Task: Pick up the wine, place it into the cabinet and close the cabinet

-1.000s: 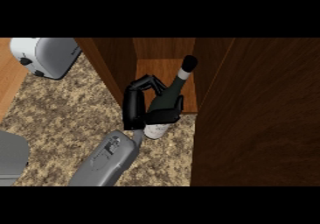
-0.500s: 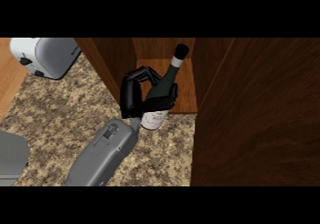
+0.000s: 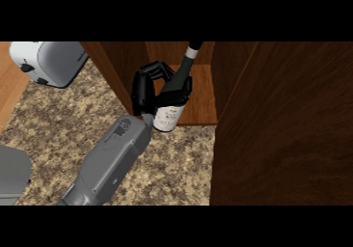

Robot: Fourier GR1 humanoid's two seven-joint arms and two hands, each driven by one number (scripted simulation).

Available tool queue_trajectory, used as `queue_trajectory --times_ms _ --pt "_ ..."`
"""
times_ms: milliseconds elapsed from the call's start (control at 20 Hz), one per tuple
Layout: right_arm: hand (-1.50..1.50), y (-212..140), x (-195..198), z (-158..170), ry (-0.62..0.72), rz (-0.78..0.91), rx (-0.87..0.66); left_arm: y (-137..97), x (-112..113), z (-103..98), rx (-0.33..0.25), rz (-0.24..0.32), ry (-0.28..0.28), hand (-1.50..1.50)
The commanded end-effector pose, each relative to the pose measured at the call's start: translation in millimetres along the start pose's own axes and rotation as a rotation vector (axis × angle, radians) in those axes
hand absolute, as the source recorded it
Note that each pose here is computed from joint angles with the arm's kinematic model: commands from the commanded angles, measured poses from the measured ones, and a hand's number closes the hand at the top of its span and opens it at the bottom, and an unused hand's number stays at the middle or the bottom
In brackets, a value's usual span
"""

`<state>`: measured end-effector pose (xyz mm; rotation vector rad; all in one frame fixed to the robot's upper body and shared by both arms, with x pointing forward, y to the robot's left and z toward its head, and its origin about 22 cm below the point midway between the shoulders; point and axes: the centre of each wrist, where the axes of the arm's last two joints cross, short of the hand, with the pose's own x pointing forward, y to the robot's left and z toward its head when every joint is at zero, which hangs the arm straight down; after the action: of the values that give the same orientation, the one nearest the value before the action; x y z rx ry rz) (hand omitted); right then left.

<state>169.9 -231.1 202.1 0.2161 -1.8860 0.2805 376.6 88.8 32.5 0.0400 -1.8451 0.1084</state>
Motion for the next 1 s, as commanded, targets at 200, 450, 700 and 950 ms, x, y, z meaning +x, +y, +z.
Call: queue_trajectory --times_ms 200,450,700,950 --pt "-1.5 11 5 18 -0.041 -0.042 0.049 7 -8 -23 0.025 -0.017 0.008 1.5" --pt "-1.5 2 8 24 -0.05 -0.04 0.043 6 -10 -34 0.055 -0.107 -0.082 1.5" --pt "-1.5 6 16 30 -0.032 -0.02 0.063 17 -7 -47 0.096 -0.113 -0.11 1.5" --pt "-1.5 9 11 10 -0.047 -0.045 0.055 2 -7 -49 0.084 -0.119 -0.099 1.5"
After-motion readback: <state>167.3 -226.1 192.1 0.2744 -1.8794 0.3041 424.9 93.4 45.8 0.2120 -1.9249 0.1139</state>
